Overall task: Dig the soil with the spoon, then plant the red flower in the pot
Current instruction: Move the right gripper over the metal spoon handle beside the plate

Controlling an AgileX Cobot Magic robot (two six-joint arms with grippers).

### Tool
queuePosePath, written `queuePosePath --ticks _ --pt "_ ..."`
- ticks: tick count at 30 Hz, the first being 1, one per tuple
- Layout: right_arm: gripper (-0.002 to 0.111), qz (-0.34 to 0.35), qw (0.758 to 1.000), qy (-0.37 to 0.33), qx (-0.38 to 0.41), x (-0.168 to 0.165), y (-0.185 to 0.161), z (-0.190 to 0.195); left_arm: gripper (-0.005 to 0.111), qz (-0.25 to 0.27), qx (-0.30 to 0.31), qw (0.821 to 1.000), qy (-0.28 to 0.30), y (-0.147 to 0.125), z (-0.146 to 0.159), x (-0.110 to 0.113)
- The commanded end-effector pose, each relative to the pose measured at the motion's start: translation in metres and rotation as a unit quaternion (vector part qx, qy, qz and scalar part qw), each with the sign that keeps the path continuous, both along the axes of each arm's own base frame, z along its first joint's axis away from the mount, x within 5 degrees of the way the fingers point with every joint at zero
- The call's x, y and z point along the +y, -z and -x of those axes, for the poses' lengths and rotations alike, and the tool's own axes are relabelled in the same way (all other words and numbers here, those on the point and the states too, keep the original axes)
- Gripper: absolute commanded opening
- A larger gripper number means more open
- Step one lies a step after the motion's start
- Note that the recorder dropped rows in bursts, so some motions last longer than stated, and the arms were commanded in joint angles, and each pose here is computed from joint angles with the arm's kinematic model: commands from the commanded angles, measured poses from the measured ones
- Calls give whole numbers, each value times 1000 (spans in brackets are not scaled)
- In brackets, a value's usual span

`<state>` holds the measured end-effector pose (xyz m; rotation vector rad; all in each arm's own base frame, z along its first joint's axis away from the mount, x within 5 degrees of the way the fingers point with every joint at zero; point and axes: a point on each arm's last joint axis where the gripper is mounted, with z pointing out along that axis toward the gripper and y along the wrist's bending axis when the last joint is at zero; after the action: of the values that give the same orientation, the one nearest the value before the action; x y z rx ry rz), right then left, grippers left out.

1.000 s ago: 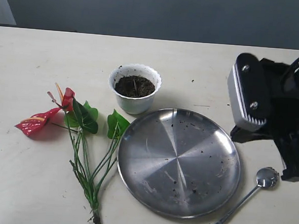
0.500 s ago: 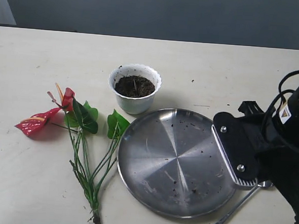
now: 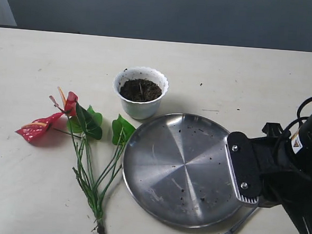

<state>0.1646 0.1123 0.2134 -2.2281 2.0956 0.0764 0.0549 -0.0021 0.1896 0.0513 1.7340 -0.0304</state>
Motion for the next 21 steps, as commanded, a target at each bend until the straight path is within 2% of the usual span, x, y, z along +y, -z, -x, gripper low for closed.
queuePosePath --ticks 1,4,5,8,21 --pt "11 22 999 -4 26 0 10 -1 2 2 -3 1000 3 -1 0 0" --pt "43 28 999 -4 30 4 21 -8 2 2 -3 1000 3 -1 0 0" --pt "45 27 999 -6 20 5 23 -11 2 2 -3 1000 3 -1 0 0" --pt "39 29 999 -7 16 9 33 -18 2 2 -3 1000 3 -1 0 0" --pt "39 68 997 6 35 4 48 -19 2 2 -3 1000 3 -1 0 0"
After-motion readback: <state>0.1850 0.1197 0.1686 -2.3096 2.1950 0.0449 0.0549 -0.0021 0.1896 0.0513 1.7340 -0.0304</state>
